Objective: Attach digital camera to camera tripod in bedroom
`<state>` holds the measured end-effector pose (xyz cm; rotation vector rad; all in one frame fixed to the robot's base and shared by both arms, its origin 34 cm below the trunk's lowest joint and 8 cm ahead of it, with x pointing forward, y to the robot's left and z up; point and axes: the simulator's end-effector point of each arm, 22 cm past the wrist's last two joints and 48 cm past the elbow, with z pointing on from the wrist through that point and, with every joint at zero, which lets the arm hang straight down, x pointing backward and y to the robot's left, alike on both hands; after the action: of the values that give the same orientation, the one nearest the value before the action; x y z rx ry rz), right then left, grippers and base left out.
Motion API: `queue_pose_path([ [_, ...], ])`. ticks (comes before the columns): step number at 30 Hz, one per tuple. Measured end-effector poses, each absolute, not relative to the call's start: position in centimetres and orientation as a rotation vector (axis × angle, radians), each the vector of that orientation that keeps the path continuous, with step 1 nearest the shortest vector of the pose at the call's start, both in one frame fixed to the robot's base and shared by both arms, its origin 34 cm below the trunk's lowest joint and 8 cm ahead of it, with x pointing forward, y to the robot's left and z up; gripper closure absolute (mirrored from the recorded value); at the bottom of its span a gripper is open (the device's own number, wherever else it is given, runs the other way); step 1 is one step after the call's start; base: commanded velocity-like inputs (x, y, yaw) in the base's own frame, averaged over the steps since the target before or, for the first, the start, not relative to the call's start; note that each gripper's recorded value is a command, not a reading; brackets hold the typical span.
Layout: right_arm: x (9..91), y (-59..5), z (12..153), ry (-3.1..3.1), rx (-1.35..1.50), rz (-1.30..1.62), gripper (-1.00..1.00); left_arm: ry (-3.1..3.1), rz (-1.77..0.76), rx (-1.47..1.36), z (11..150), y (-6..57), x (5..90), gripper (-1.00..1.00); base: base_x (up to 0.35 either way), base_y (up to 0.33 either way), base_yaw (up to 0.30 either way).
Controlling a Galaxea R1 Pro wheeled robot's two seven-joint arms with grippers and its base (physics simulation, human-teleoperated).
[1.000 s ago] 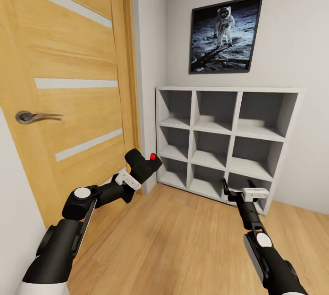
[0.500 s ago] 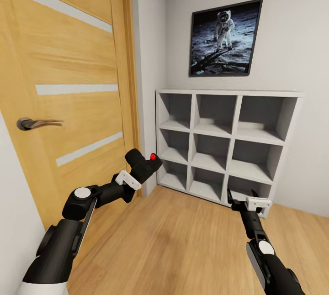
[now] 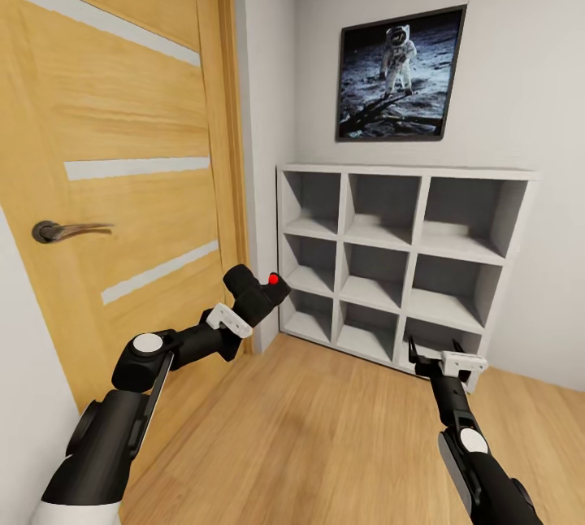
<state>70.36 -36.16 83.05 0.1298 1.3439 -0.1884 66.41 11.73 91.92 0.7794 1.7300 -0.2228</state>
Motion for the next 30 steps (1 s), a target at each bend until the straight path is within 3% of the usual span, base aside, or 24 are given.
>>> queue_pose_path([
  [13, 70.1, -35.4, 78.8, 1.500, 0.126, -0.172, -1.00, 1.732, -0.222, 0.779, 94.4, 11.8, 66.8, 1.00, 0.000, 0.000, 0.000],
  [30, 61.6, -33.7, 62.2, 1.966, 0.154, -0.145, -1.00, 1.732, -0.224, 0.782, 97.5, 11.6, 67.0, 1.00, 0.000, 0.000, 0.000],
])
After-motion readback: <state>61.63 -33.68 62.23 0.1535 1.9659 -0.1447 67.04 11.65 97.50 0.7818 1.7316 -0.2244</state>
